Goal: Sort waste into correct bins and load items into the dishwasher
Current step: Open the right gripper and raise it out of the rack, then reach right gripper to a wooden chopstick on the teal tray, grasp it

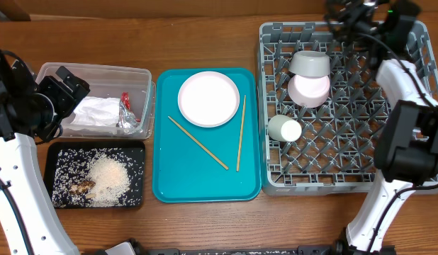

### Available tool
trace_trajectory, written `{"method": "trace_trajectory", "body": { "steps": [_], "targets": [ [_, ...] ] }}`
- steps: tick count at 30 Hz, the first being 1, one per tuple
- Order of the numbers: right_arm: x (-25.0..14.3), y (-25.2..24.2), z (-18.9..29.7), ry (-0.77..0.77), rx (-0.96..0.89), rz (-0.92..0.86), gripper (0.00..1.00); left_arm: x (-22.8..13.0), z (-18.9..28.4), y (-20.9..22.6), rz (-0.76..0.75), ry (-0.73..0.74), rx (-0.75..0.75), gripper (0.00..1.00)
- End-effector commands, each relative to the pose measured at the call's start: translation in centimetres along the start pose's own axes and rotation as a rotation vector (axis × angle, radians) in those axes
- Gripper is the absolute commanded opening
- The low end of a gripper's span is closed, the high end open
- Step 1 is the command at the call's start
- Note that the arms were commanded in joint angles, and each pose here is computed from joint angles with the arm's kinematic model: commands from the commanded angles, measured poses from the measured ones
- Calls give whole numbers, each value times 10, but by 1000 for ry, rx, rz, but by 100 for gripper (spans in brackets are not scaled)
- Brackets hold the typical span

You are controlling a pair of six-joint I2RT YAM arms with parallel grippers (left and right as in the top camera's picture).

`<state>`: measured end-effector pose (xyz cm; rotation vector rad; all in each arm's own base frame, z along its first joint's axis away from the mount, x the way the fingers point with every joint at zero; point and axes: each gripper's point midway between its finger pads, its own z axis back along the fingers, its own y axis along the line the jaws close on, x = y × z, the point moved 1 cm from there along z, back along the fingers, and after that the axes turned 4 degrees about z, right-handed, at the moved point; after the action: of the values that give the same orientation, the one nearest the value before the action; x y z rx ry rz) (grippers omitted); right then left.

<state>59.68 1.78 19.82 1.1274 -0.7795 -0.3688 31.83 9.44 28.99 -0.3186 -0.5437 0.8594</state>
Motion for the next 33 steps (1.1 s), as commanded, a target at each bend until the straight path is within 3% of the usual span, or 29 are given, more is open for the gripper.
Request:
{"method": "trace_trajectory", "body": {
  "steps": [1,10,22,33],
  "targets": [
    [2,52,6,-51,-80,460,55,4,6,-4,3,-22,-9,100],
    [-63,71,21,91,-527,765,55,4,6,-4,3,-22,-9,100],
    [-289,102,-26,627,-410,869,56,4,6,-4,3,-22,-9,100],
    [-416,57,-15,796,-523,957,61,4,6,-4,3,-22,-10,100]
  ]
}}
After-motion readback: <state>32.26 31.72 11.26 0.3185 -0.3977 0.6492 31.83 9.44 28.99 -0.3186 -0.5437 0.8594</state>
